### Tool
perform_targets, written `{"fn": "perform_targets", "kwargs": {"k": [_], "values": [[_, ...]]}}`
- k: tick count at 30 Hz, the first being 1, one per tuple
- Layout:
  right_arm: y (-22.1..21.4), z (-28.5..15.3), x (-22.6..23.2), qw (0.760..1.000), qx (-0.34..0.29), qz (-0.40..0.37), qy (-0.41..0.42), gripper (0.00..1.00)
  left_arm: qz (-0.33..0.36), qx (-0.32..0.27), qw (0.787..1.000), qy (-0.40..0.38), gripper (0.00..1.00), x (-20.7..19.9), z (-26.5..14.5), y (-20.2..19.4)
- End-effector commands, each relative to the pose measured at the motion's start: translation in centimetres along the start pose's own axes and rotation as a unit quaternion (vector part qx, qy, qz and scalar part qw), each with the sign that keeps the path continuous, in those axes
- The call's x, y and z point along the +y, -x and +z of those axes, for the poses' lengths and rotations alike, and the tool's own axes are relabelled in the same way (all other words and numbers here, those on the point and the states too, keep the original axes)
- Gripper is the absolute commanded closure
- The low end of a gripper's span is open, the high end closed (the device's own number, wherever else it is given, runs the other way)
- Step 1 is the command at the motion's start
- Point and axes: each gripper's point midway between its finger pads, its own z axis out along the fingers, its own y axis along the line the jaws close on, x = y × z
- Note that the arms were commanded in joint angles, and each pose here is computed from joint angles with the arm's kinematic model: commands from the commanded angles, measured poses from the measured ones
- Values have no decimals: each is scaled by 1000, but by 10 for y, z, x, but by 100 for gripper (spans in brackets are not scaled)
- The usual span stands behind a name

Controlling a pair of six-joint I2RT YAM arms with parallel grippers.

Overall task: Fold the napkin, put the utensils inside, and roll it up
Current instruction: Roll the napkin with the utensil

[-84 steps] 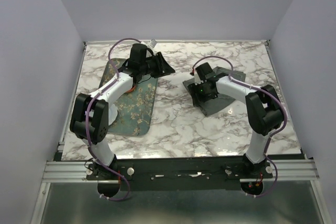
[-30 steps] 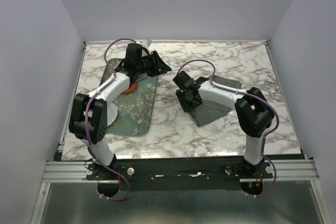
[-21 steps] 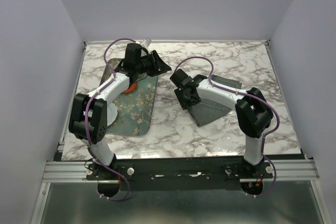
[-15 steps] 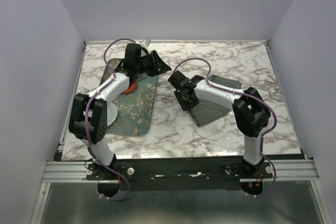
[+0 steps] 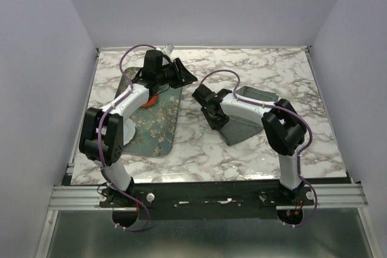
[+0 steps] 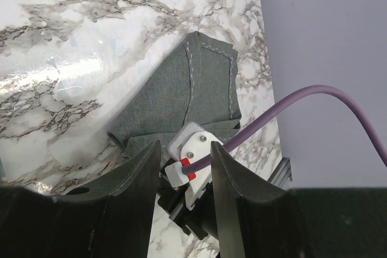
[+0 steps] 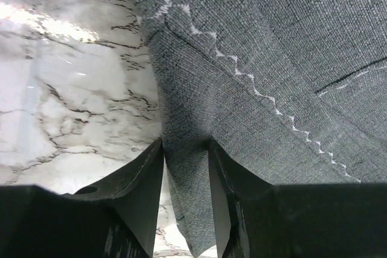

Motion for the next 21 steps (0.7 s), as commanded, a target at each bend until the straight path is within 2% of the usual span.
{"fn": "perform_targets", "kwargs": {"k": [1, 13, 21], "values": [[-12, 14, -7, 999, 14, -10, -36, 57, 9, -8, 1000, -21, 53, -13, -10, 5], [-32, 37, -1, 999, 42, -27, -22, 53, 9, -7, 1000, -21, 53, -12, -10, 5], [-42, 49, -1, 998, 55, -21, 4, 77, 10, -7, 1000, -18, 53, -9, -9, 4]]}}
